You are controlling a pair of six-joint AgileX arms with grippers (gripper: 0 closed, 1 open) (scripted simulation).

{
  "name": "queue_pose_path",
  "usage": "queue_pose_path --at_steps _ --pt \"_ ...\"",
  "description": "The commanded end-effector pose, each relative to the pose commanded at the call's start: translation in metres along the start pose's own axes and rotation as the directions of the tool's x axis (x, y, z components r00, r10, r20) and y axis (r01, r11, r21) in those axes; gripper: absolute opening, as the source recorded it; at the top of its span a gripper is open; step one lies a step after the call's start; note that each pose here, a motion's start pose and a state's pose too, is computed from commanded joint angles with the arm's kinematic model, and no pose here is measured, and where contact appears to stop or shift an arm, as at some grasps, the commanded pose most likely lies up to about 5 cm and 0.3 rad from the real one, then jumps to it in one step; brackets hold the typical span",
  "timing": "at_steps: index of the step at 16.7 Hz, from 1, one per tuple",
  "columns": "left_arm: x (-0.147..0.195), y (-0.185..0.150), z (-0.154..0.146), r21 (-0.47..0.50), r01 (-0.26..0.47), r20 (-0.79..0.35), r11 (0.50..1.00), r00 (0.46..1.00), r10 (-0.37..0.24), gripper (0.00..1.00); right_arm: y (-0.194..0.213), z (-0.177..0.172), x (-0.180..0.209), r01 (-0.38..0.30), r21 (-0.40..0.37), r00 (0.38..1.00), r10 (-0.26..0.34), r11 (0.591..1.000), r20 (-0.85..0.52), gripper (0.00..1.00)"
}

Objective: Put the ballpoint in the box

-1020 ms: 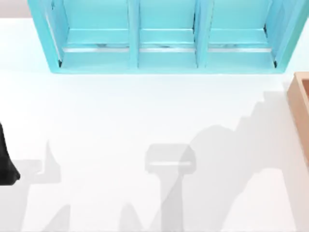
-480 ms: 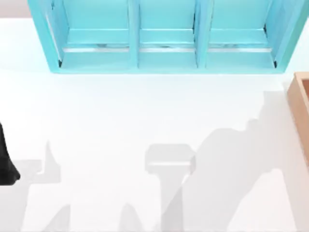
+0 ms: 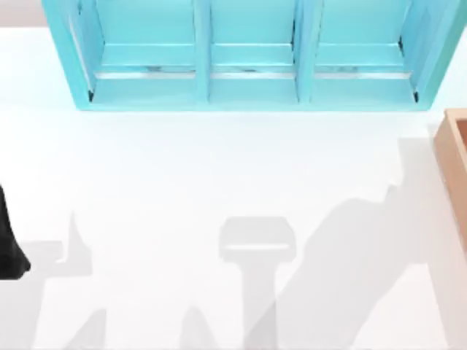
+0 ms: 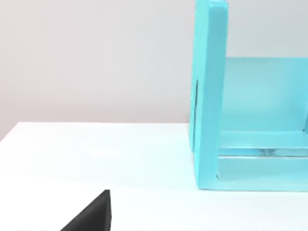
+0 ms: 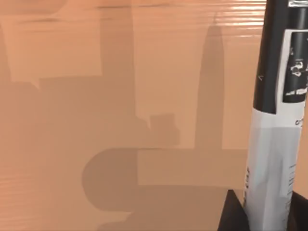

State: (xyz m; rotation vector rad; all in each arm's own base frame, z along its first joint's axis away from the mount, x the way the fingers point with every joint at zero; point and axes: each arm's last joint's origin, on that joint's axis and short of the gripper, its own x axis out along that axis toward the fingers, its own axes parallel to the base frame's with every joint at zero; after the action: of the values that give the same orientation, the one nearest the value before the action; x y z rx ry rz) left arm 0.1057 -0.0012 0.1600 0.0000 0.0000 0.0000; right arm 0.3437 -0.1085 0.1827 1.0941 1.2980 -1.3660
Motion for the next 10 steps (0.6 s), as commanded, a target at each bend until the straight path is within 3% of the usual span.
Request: queue_pose_path --at_steps 3,10 --pt "0.0 0.0 0.0 0.0 0.0 0.0 1.0 1.0 0.0 1.0 0.0 0.0 0.0 0.0 0.0 1.0 0.0 1.0 0.0 0.0" --pt "0.0 0.0 0.0 0.0 0.0 0.0 1.0 1.0 0.0 1.0 0.0 0.0 0.0 0.0 0.0 1.0 0.0 1.0 0.0 0.53"
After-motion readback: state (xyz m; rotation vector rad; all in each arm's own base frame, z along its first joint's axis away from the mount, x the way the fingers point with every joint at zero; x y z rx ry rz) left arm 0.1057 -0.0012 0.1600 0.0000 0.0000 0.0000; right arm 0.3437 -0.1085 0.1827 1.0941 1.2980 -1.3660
